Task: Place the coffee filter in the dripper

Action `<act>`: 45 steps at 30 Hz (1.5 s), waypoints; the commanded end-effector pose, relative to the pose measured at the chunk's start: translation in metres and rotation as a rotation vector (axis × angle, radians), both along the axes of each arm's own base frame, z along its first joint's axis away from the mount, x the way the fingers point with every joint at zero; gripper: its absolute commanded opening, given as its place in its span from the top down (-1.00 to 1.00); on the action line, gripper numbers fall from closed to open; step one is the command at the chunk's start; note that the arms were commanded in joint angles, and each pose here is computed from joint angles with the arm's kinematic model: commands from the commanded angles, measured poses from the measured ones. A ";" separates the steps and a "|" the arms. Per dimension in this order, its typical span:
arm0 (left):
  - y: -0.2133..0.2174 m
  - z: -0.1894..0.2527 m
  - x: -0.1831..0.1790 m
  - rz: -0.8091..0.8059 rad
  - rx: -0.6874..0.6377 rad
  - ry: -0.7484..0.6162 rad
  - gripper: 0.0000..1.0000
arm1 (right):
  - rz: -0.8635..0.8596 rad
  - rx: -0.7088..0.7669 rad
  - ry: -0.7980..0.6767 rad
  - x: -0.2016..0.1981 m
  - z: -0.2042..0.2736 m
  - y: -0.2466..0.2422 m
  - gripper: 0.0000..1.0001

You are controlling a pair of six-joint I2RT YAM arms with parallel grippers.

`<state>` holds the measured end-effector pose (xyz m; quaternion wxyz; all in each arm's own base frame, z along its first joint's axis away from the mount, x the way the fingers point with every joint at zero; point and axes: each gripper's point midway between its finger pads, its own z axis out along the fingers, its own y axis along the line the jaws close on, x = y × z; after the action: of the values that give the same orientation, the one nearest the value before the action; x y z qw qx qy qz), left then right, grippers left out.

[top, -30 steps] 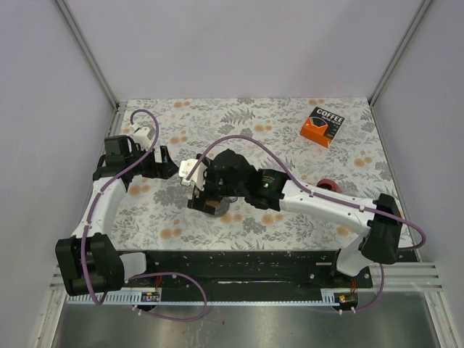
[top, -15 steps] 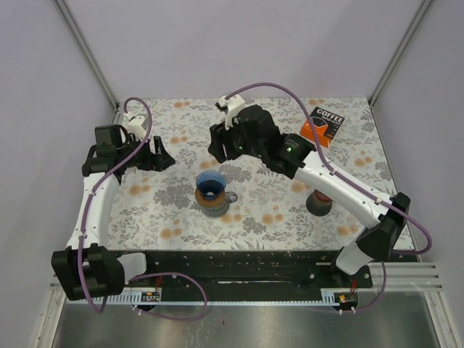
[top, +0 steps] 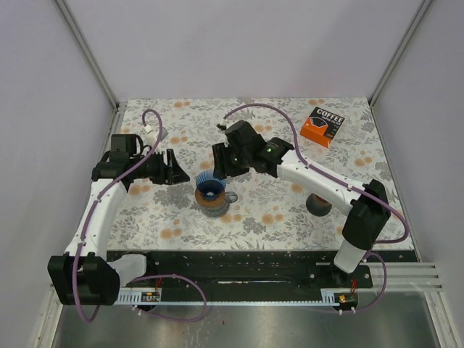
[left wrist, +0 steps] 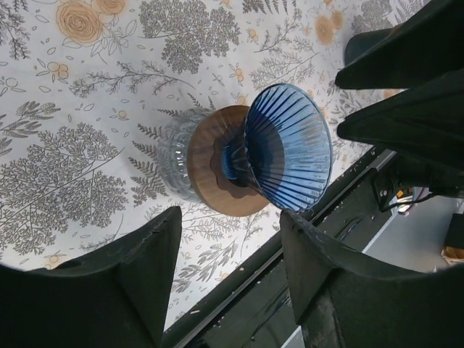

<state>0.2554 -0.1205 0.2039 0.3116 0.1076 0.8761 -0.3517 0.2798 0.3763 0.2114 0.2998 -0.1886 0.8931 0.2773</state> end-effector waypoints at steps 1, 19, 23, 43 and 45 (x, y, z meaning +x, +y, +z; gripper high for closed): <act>-0.010 0.008 0.006 0.004 -0.020 -0.023 -0.21 | -0.050 -0.015 0.033 0.004 -0.010 -0.011 -0.16; -0.023 -0.036 0.008 -0.040 0.033 0.078 0.19 | 0.018 -0.013 0.127 -0.003 -0.043 0.004 0.28; -0.024 -0.040 0.005 -0.053 0.037 0.092 0.31 | 0.029 -0.004 0.127 -0.003 -0.041 0.007 0.43; -0.023 -0.069 -0.002 -0.078 0.064 0.154 0.81 | 0.027 -0.036 0.215 -0.007 -0.080 -0.005 1.00; -0.024 -0.071 -0.002 -0.078 0.064 0.155 0.84 | 0.027 -0.039 0.222 -0.007 -0.085 -0.006 1.00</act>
<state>0.2502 -0.1550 0.1610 0.2312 0.1173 0.8876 -0.3807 0.2765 0.3841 0.1631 0.2269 -0.1754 0.9064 0.3101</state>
